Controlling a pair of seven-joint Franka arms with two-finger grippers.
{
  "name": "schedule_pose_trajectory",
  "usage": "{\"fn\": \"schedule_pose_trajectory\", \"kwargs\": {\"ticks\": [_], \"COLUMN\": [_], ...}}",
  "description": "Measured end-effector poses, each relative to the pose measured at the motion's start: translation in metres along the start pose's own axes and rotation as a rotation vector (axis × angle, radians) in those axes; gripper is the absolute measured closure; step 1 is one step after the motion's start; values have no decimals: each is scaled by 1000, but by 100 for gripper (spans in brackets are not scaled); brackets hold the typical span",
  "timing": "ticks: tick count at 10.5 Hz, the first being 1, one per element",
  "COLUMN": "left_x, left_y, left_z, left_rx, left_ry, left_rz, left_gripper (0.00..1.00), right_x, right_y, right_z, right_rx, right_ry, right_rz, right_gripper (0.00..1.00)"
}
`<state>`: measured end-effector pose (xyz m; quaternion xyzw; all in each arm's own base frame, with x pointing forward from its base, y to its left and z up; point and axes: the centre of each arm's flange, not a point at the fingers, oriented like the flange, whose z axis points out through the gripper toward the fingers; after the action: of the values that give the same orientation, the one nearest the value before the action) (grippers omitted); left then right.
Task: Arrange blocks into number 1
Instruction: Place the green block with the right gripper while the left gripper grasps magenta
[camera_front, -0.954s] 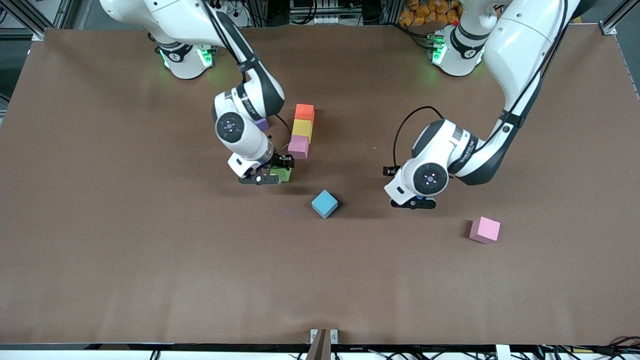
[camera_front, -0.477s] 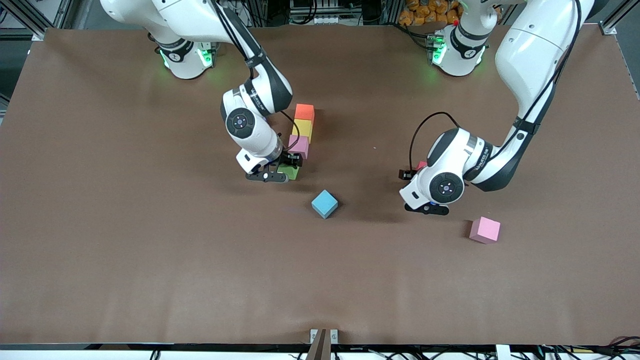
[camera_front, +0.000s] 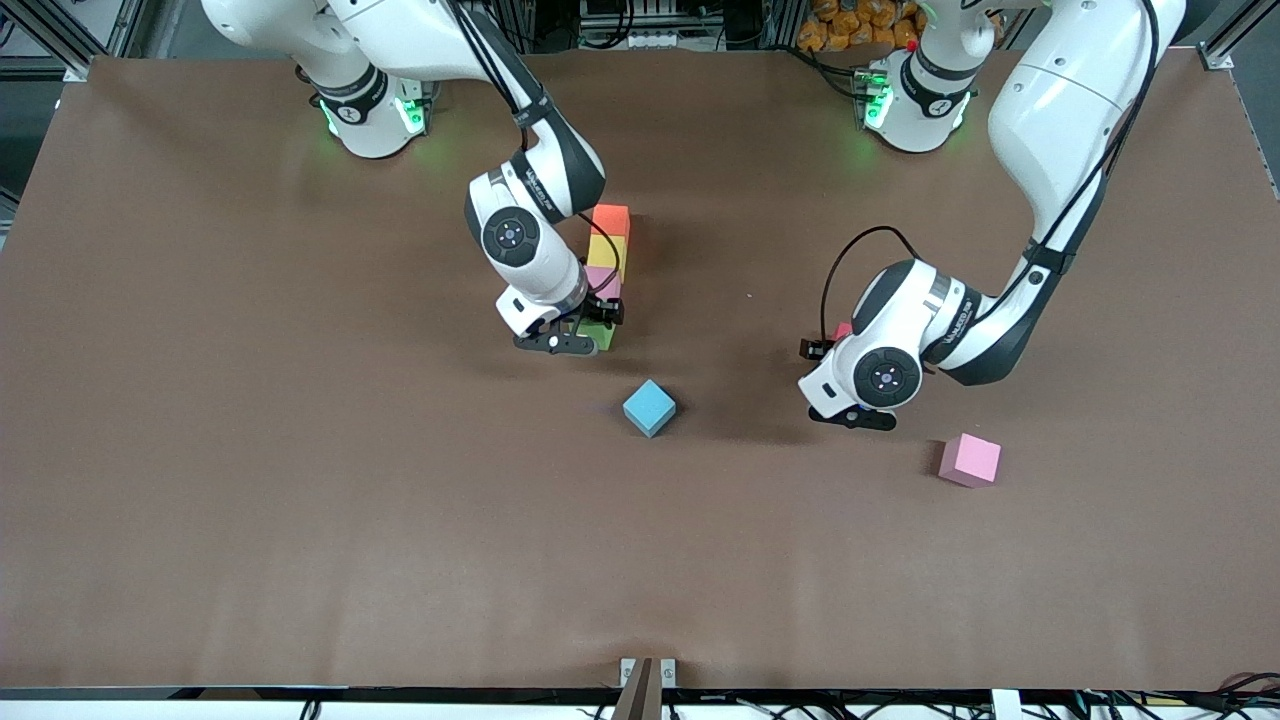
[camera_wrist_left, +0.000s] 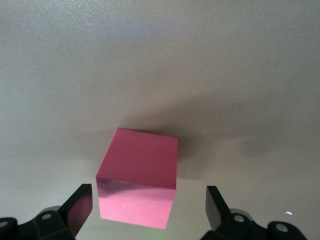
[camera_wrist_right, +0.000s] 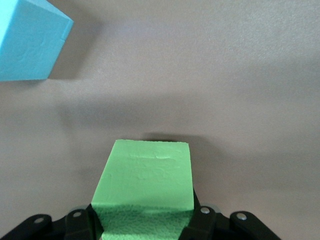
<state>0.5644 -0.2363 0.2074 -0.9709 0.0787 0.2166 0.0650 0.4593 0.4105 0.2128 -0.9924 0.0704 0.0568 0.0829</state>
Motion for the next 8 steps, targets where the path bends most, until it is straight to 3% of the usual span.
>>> {"fn": "schedule_pose_trajectory", "kwargs": {"ticks": [1, 4, 7, 8], "left_x": [1, 4, 4, 4], "left_y": [0, 0, 0, 0], "left_z": [2, 15, 24, 26], "left_rx": [2, 26, 32, 33], "left_ry": [-3, -14, -27, -31], "left_rz": [2, 14, 29, 35], "left_gripper": [0, 0, 0, 2], "right_x": [-2, -5, 13, 31], "right_y": [-1, -4, 2, 19], "right_z": [2, 3, -38, -67], "right_rx": [-3, -7, -6, -35], "right_ry": [-3, -9, -19, -15], "right_rz": [-4, -10, -2, -14], "right_gripper": [38, 4, 0, 0]}}
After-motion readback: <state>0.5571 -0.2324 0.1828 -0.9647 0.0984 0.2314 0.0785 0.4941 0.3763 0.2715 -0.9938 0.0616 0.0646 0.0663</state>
